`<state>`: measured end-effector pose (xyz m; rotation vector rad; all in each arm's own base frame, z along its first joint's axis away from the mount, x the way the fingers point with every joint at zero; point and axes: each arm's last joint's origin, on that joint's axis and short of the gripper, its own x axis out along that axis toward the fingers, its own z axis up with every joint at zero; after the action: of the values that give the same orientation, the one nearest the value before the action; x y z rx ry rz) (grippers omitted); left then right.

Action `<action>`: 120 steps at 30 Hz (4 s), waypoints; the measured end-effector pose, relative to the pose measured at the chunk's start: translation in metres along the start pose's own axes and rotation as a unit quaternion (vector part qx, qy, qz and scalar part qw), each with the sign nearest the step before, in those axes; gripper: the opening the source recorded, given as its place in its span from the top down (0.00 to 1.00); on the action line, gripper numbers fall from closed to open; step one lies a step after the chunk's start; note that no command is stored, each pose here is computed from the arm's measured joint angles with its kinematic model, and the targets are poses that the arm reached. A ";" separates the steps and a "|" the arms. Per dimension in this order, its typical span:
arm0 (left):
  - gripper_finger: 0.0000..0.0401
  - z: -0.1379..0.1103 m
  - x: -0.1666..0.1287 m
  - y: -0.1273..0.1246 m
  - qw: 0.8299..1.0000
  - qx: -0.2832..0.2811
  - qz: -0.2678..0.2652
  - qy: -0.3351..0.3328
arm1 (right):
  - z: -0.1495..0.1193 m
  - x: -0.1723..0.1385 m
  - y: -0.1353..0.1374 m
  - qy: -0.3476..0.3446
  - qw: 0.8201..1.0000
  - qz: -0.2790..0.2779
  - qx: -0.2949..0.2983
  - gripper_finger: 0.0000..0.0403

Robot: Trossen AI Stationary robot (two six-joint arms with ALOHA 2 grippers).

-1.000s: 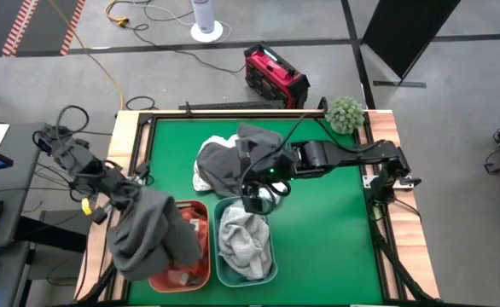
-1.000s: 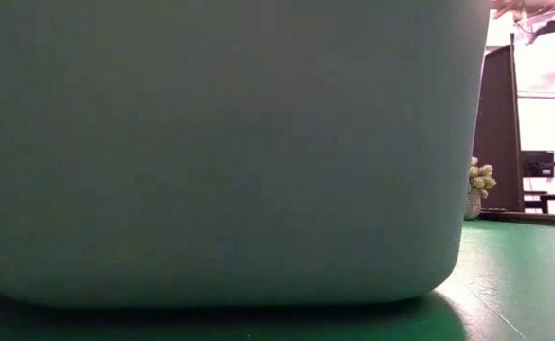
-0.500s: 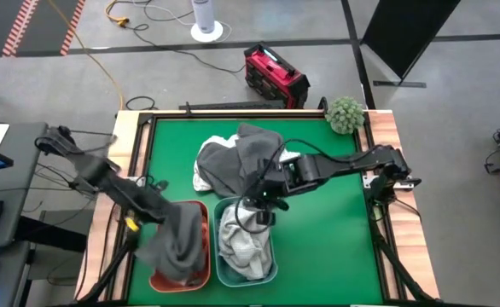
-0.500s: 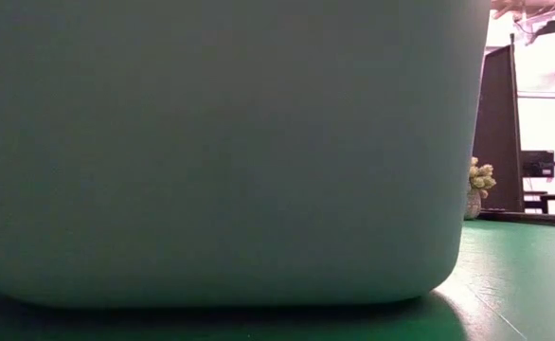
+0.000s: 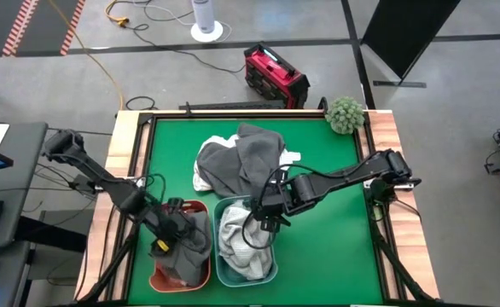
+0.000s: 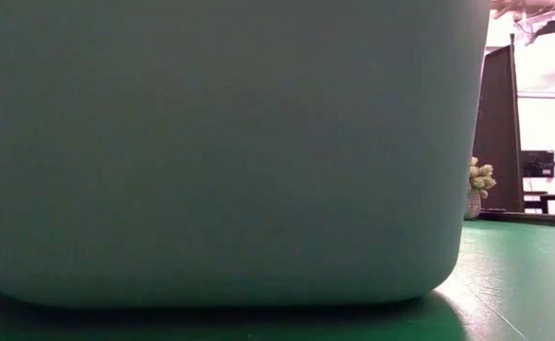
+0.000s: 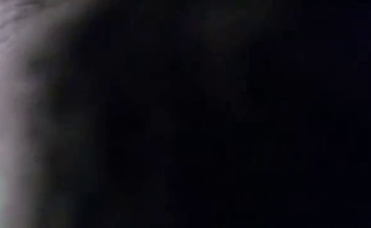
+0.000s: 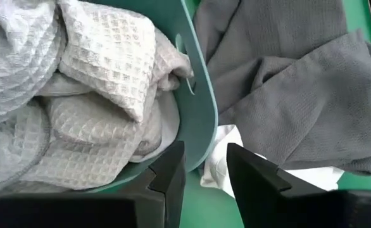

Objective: Sort towels by color in basket
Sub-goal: Put the bottom black towel into the orange bin

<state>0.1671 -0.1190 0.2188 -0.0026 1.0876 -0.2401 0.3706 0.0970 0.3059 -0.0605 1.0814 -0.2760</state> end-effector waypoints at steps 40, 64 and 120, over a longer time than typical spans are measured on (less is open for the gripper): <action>0.49 0.050 -0.064 -0.027 0.985 0.127 -0.026 -0.116 | -0.001 -0.003 0.009 -0.018 1.000 -0.004 -0.002 0.63; 0.49 0.027 -0.036 -0.006 0.989 0.100 -0.039 -0.100 | -0.003 -0.007 0.016 -0.026 1.000 -0.007 -0.003 0.63; 1.00 0.018 -0.192 -0.066 0.941 0.269 0.166 -0.119 | -0.007 -0.012 0.027 -0.041 0.999 -0.009 -0.010 0.63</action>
<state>0.0855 -0.1484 0.4038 0.6244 0.7394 -0.2189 0.3650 0.1270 0.3079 -0.0978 1.0034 -0.2760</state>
